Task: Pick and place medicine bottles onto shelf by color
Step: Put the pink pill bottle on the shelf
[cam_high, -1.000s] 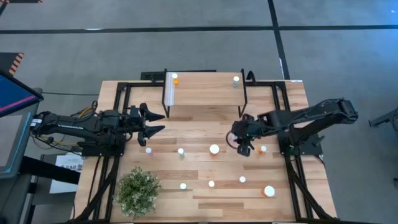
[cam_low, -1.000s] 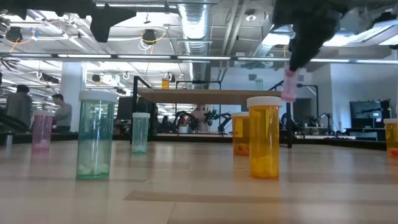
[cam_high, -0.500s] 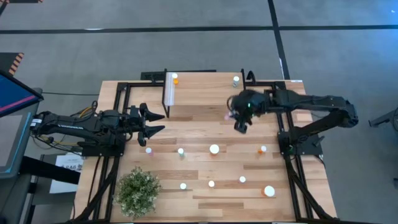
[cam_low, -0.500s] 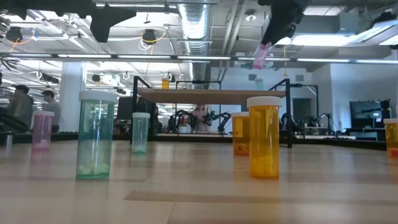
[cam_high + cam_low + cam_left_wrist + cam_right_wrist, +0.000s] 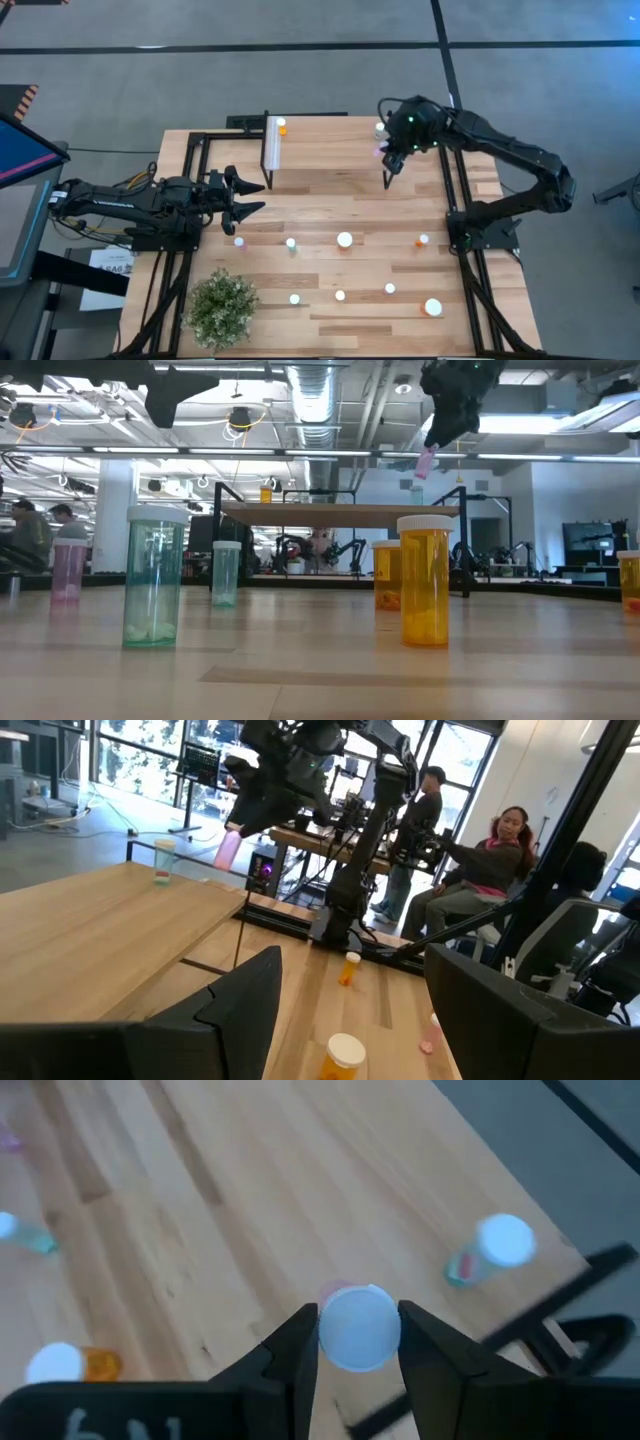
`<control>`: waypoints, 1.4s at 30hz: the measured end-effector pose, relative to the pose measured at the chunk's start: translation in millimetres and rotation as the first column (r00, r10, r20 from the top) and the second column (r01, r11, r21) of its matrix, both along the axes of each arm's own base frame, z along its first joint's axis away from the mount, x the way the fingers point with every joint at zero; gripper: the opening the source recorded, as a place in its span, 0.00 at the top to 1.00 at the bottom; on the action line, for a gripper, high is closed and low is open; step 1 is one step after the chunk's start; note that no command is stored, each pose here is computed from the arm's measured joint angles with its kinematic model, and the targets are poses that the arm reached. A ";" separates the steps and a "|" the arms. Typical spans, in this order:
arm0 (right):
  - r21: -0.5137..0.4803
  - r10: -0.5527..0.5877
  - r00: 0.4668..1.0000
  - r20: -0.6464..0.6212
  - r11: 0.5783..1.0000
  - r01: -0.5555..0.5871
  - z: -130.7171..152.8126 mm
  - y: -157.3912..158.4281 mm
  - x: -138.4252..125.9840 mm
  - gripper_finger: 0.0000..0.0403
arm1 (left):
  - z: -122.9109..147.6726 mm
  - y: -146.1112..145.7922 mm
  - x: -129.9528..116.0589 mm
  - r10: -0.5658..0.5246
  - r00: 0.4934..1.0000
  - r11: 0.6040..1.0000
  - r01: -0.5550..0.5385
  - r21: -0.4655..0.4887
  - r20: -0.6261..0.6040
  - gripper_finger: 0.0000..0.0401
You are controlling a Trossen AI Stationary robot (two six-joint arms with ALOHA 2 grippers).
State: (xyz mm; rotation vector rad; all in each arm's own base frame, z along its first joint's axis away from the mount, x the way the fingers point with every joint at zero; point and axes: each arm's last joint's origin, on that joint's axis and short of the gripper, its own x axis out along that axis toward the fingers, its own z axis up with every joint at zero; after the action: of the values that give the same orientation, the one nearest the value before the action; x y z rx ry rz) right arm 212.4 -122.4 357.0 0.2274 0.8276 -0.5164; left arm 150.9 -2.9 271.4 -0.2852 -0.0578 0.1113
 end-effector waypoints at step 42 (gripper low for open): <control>0.058 -0.044 0.991 -0.126 0.997 0.052 -32.2 -38.2 12.3 0.64 | 0.0 0.1 0.0 0.003 1.000 1.000 -0.003 0.008 -0.001 0.42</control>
State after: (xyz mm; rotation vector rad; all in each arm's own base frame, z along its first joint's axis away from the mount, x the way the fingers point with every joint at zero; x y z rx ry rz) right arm 224.6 -160.7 324.7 0.2739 0.9626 -0.5549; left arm 150.9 -2.8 271.3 -0.2772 -0.0580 0.1143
